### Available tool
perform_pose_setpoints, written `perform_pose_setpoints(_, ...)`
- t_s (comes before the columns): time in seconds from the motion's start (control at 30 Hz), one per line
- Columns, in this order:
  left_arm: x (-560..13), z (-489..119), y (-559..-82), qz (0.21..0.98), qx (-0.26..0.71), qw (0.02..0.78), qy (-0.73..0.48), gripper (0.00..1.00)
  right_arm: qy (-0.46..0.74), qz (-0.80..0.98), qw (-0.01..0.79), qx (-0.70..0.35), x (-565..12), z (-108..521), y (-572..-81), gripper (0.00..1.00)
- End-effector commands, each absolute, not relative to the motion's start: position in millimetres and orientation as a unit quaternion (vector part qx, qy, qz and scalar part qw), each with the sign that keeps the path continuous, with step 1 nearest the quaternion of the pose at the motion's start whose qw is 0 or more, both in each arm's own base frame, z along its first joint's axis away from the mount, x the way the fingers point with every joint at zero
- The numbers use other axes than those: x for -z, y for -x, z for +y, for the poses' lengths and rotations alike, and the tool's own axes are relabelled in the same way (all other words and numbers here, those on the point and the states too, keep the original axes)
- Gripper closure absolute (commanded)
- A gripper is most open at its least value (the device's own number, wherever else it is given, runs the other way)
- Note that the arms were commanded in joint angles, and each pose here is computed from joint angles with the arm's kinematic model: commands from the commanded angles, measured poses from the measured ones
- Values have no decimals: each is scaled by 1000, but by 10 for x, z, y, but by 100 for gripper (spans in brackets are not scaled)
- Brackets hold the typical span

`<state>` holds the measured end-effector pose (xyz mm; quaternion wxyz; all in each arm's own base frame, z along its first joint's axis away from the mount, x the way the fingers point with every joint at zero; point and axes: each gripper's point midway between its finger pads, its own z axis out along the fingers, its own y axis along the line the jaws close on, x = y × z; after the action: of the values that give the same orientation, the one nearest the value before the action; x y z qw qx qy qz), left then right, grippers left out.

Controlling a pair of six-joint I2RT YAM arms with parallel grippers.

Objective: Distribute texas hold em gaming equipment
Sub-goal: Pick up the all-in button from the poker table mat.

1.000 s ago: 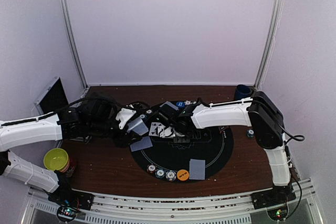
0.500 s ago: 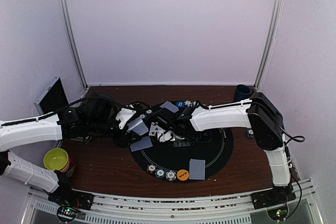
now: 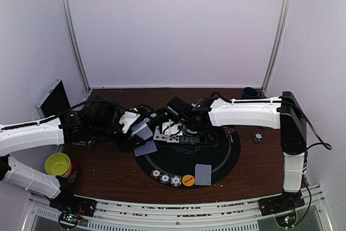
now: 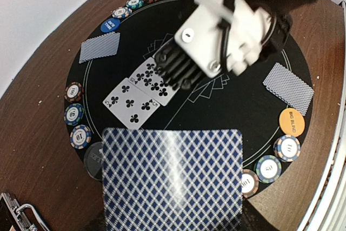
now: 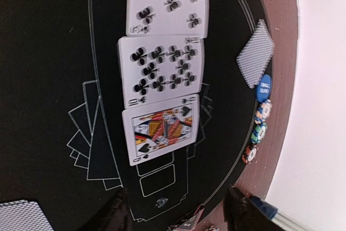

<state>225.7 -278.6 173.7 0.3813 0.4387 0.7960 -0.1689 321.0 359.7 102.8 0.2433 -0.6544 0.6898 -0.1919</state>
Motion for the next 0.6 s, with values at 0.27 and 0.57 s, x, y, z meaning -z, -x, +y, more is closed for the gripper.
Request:
perform_pose_setpoints(0.27,-1929,-2828,-2290,782,178,412,-432,41,491,797,330,123,-1918,2832,-3787,0)
perform_pose_setpoints(0.57,-1940,-2823,-2298,782,176,414,-431,41,342,892,292,49,-1572,1756,-4210,0)
